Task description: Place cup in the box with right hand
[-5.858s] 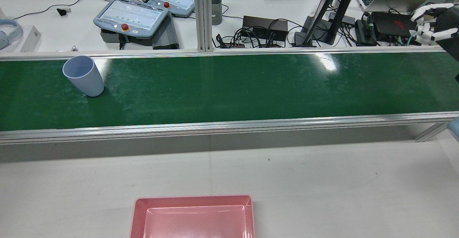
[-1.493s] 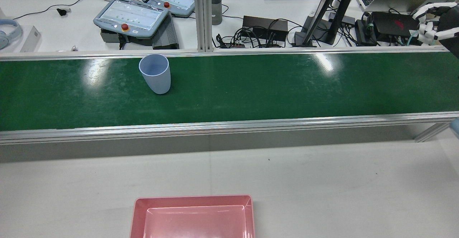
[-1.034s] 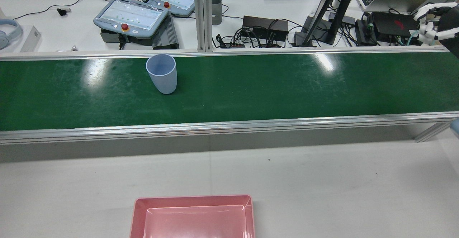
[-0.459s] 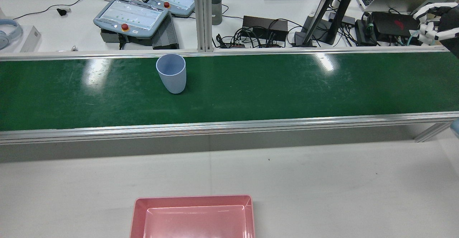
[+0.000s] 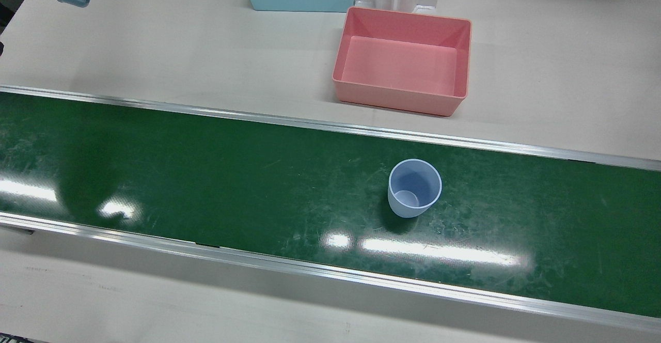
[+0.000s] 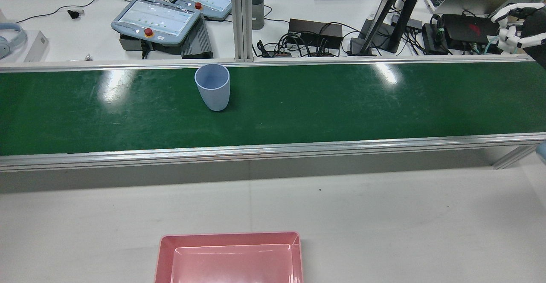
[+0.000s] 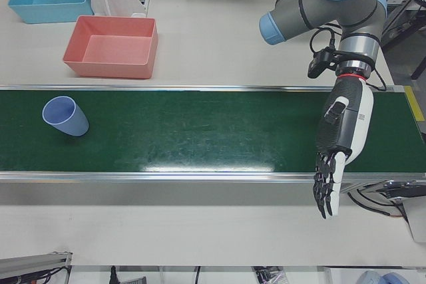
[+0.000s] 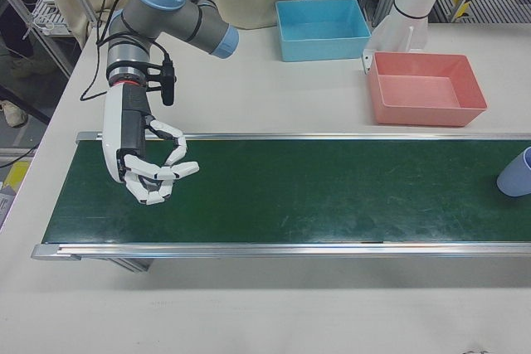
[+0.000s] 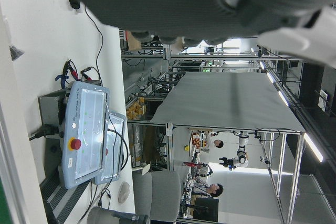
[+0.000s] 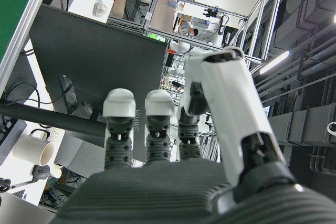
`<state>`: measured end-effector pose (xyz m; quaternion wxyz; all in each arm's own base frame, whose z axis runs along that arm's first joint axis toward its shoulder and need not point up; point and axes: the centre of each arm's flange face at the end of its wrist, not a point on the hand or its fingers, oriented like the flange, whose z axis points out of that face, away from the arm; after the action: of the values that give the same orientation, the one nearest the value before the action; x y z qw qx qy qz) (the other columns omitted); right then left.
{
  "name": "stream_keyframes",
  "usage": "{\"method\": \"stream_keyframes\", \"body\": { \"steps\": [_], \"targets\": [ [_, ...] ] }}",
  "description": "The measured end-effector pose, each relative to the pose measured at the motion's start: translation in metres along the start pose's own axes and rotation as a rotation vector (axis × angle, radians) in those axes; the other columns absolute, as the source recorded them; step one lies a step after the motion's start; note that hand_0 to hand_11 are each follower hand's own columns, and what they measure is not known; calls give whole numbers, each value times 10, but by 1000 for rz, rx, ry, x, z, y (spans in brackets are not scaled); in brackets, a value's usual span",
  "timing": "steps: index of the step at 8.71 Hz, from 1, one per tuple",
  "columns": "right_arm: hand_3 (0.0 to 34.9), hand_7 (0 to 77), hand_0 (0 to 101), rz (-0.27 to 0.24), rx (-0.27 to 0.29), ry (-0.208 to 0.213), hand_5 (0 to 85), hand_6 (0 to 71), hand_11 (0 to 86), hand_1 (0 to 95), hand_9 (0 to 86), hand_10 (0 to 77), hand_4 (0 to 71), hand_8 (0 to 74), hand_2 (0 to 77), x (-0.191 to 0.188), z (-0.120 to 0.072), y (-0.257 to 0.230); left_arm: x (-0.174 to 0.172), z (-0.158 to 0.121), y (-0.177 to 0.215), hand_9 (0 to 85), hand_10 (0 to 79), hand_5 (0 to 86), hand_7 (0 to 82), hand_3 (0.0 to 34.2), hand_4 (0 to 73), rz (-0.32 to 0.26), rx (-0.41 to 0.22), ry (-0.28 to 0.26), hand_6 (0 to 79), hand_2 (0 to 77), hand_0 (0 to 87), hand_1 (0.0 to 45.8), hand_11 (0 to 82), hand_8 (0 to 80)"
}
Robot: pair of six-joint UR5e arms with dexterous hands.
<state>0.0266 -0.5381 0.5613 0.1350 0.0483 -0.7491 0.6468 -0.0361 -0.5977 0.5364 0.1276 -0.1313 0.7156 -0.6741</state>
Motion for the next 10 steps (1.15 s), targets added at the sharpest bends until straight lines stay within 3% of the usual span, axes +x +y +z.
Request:
{"method": "stream_keyframes", "body": {
  "steps": [5,9,10],
  "targets": [
    [101,698,803,0,1,0,256,316,698,360,698,573,333,595,605,0,0,0,0,0,0,0,0,0,0,0,0,0,0,0,0,5,0,5,0,0],
    [101,698,802,0,0,1,256,322,704,360,698,573,365,595,605,1,1,0,0,0,0,0,0,0,0,0,0,0,0,1,0,5,0,5,0,0],
    [101,698,803,0,0,2,256,316,698,360,698,573,338,595,605,1,1,0,0,0,0,0,0,0,0,0,0,0,0,1,0,5,0,5,0,0]
  ]
}}
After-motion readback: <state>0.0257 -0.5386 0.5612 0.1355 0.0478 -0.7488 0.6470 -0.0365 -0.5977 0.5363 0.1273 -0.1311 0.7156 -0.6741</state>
